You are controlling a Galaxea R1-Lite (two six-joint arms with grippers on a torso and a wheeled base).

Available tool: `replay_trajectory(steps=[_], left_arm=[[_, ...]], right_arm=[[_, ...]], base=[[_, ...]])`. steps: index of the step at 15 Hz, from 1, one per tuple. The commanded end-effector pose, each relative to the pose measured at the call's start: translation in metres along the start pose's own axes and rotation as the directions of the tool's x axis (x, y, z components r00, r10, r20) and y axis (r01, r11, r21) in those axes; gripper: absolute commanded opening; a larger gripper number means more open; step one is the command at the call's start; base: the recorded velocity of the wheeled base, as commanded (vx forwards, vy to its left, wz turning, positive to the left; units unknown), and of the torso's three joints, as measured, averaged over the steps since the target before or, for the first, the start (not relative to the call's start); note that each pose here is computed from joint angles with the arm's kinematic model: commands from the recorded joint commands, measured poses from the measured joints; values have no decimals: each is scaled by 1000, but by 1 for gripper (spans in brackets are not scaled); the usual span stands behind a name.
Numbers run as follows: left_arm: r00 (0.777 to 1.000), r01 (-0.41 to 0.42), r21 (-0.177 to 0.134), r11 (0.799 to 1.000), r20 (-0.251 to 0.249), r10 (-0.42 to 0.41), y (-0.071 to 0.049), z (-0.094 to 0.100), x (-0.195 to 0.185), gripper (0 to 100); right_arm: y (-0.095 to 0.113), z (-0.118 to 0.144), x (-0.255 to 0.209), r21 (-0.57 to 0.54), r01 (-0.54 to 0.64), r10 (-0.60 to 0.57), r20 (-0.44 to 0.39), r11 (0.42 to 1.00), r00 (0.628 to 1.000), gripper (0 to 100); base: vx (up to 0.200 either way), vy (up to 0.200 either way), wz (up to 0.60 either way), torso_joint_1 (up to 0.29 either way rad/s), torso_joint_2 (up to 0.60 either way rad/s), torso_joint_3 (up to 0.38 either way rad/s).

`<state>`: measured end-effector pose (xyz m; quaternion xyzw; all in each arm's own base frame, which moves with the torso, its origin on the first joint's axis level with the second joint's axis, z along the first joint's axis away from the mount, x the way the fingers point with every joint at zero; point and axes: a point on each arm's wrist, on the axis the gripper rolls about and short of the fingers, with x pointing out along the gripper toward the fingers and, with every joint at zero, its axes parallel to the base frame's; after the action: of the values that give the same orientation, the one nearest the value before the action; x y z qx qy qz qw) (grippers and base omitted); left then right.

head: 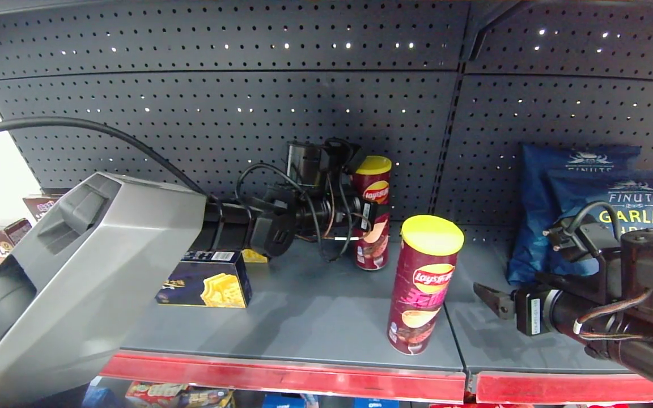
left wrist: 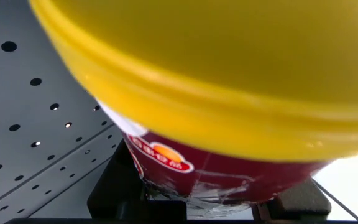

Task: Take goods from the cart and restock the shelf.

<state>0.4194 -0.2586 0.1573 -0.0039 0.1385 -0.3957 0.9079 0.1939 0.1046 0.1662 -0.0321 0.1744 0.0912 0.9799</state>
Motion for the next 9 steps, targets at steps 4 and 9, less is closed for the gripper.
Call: replay_trajectory(steps=[4,9], left_arm=[[1000,-2,1,1000,0,2,1,0,0,0],[1000,-9,-4,1000,-9,9,5,-5,2,0]], right_arm=[[1,1,1,1,-1,1,3,1000,1000,100],[1,1,2,0,0,0,0,1000,1000,100]], base=[[0,0,0,0,0,0],[0,0,0,0,0,0]])
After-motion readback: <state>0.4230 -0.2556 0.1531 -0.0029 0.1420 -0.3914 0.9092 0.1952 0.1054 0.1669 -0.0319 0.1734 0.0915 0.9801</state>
